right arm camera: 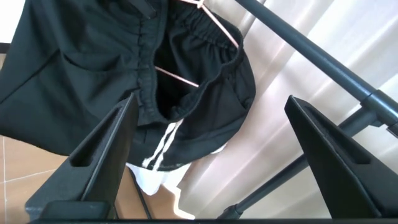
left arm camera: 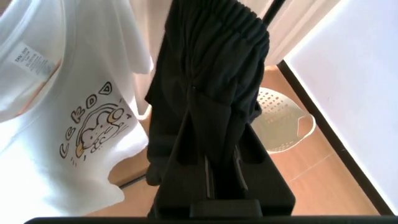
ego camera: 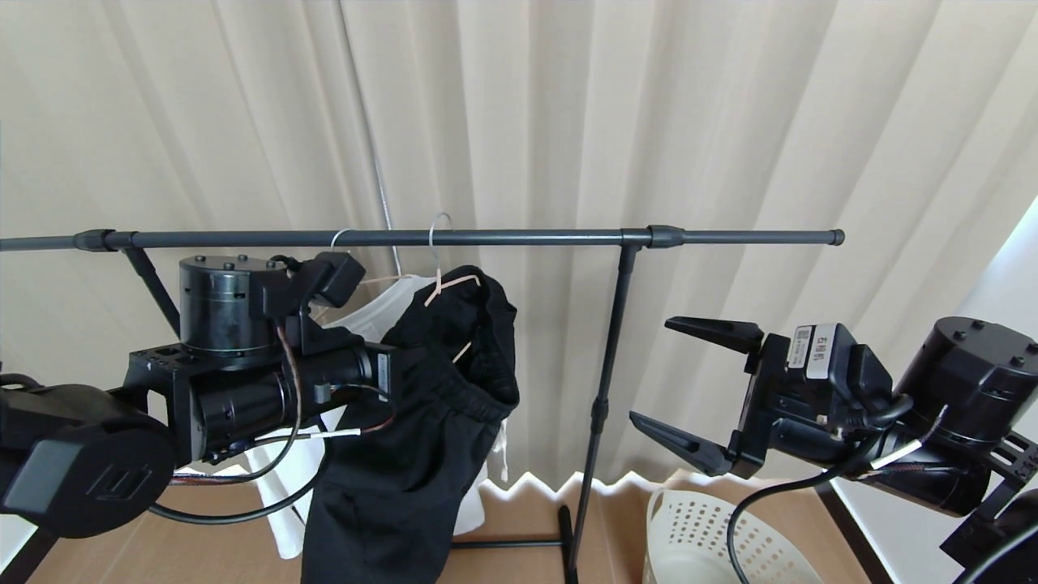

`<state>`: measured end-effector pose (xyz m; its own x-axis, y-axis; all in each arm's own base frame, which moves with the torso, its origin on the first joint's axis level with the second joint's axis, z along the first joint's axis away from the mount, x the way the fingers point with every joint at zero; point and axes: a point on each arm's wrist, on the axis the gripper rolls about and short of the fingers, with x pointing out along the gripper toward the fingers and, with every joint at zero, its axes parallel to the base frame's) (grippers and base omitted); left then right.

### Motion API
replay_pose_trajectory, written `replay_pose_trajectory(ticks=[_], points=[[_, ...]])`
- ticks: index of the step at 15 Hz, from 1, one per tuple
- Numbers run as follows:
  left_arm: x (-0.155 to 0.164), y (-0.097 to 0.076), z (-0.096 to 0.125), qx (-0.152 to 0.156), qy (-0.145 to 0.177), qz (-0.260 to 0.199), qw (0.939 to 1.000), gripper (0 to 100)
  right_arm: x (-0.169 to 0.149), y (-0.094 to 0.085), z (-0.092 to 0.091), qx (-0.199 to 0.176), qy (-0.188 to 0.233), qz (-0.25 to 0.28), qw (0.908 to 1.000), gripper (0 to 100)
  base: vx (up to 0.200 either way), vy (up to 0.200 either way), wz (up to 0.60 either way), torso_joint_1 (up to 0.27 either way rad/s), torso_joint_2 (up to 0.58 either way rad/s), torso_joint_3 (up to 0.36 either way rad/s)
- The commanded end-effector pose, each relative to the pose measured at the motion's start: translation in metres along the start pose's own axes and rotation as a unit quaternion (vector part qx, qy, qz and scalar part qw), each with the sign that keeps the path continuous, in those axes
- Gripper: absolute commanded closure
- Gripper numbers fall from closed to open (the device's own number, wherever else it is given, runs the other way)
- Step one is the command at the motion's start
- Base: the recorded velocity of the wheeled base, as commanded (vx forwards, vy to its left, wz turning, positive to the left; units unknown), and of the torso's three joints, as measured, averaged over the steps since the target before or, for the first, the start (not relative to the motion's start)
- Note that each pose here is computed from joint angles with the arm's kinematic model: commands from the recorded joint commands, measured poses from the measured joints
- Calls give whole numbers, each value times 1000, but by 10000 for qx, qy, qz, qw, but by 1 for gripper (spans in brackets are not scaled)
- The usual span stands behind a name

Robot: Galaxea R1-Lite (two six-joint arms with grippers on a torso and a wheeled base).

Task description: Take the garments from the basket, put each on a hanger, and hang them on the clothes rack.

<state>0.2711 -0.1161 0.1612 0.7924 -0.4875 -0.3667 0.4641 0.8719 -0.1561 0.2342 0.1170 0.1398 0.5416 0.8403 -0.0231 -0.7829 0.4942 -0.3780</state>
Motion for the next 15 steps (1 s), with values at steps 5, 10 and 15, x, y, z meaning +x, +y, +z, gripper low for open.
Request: replay_pose_trajectory(ticks=[5, 10, 15], points=[[26, 4, 3, -278, 46, 24, 9996, 100, 1, 0, -1, 6, 17, -7, 10000, 0, 0, 0, 0, 0, 0, 0], [50, 9, 11, -418, -21, 43, 9991, 100, 2, -1, -2, 15, 34, -16, 10000, 0, 0, 0, 0, 0, 0, 0], [64, 13, 22, -463, -195, 60, 9987, 100, 1, -1, -3, 19, 40, -13, 10000, 0, 0, 0, 0, 0, 0, 0]])
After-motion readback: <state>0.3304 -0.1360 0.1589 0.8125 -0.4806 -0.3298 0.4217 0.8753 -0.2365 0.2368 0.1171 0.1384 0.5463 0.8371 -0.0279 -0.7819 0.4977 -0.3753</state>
